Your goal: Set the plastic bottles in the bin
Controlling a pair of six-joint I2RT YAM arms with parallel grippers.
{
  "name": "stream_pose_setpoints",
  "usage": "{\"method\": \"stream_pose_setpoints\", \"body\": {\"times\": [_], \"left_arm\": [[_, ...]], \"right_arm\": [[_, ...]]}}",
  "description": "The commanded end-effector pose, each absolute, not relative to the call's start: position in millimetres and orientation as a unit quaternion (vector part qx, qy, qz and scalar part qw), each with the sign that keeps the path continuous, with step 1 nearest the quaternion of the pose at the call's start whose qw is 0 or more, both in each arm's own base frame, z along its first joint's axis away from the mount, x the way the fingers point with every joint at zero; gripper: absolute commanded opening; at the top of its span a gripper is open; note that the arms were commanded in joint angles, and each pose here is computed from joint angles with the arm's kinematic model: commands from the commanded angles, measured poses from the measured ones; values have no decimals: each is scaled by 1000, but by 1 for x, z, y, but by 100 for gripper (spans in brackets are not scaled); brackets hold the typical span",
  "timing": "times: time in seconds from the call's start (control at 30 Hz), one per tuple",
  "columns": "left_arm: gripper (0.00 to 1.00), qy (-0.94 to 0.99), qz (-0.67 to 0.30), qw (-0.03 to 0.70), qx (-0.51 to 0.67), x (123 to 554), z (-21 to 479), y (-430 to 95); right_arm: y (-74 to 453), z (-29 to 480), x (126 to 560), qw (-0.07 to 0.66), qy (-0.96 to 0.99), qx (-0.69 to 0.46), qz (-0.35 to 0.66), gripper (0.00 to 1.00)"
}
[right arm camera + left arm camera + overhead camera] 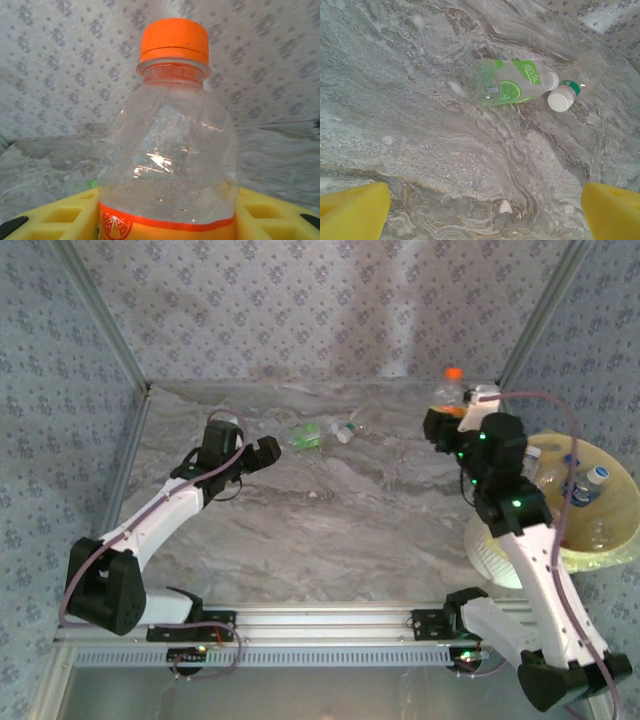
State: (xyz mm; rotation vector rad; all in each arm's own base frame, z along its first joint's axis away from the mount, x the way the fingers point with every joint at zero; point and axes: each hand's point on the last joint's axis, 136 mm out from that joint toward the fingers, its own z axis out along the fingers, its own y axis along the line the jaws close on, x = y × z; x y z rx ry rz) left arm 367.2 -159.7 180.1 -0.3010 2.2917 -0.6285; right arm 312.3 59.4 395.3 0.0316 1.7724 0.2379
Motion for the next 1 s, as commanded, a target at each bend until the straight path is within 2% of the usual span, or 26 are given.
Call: {"method": "stream_pose_setpoints", "body": {"times": [0.0, 0.2, 0.37, 0.73, 0.87, 0.97], "left_arm": [[98, 888, -253, 364, -121, 371, 177, -162], [98, 887, -265, 358, -120, 377, 176, -169], [98, 888, -270, 353, -120, 379, 175, -172], [98, 890, -267, 352, -116, 383, 176, -173], [98, 890, -267, 351, -113, 385, 176, -175], [98, 892, -266, 350, -101, 388, 180, -178]], "right_arm": [[22, 405, 277, 615, 787, 26, 35, 51], [-36, 412, 240, 620, 774, 120, -42, 51], [-90, 408, 210, 601, 753, 214, -162, 53], [-136, 381, 184, 531, 747, 273, -292, 57], [-147, 355, 179, 518, 736, 307, -310, 65], [-145, 347, 180, 521, 738, 311, -294, 84]]}}
